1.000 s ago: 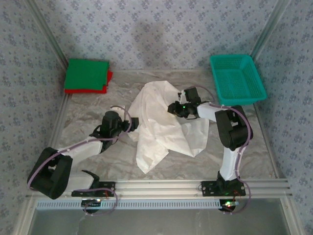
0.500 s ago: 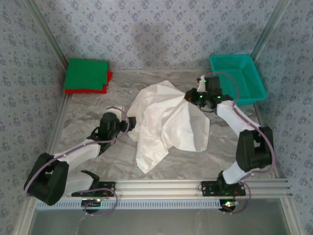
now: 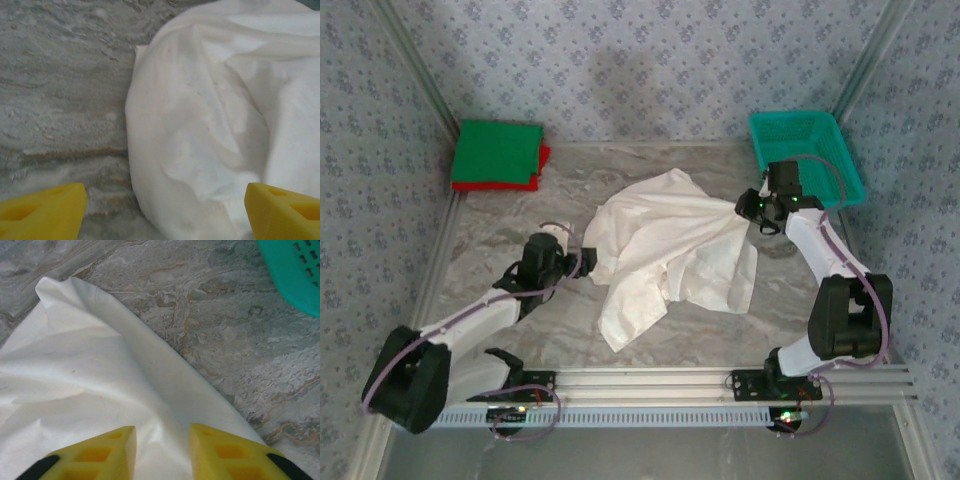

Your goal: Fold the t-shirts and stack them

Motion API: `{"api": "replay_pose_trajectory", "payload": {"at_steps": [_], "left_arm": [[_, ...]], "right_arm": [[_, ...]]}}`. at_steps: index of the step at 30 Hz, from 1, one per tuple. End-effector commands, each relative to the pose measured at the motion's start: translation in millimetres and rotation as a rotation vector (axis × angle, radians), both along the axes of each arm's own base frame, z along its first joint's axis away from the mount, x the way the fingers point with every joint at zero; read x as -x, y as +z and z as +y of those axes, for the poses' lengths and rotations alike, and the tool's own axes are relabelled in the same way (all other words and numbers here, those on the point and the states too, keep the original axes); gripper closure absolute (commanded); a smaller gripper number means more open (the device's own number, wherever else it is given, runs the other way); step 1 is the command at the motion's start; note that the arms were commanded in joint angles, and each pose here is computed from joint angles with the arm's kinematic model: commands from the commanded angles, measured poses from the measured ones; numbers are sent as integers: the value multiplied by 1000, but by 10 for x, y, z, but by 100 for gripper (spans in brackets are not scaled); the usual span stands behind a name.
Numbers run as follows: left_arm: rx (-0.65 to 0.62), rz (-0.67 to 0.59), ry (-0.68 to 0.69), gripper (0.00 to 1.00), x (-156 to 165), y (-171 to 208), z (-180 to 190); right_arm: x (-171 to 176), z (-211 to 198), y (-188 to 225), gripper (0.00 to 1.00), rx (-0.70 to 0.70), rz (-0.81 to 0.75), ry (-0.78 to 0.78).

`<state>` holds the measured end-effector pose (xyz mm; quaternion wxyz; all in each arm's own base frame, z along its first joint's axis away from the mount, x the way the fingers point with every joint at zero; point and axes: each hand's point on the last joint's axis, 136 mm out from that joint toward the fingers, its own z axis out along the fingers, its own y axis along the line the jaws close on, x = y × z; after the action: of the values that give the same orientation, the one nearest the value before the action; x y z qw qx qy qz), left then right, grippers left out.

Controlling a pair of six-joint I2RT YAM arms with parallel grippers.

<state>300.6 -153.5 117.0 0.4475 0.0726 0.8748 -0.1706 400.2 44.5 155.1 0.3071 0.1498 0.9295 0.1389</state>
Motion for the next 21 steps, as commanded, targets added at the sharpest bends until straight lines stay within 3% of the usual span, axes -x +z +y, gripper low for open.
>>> {"api": "replay_pose_trajectory", "payload": {"at_steps": [1, 7, 10, 16, 21], "left_arm": [[36, 59, -92, 17, 334, 201, -162], [192, 325, -129, 17, 1064, 6, -410], [166, 411, -189, 17, 1392, -153, -595], [131, 551, -306, 19, 1713, -475, -870], [153, 590, -453, 27, 1853, -645, -1156]], "right_arm": [[31, 44, 156, 59, 59, -29, 39], [268, 106, 354, 52, 61, -157, 43], [375, 73, 302, 51, 73, -192, 16], [621, 151, 109, 51, 40, -200, 6], [850, 269, -118, 50, -2, -171, 18]]}}
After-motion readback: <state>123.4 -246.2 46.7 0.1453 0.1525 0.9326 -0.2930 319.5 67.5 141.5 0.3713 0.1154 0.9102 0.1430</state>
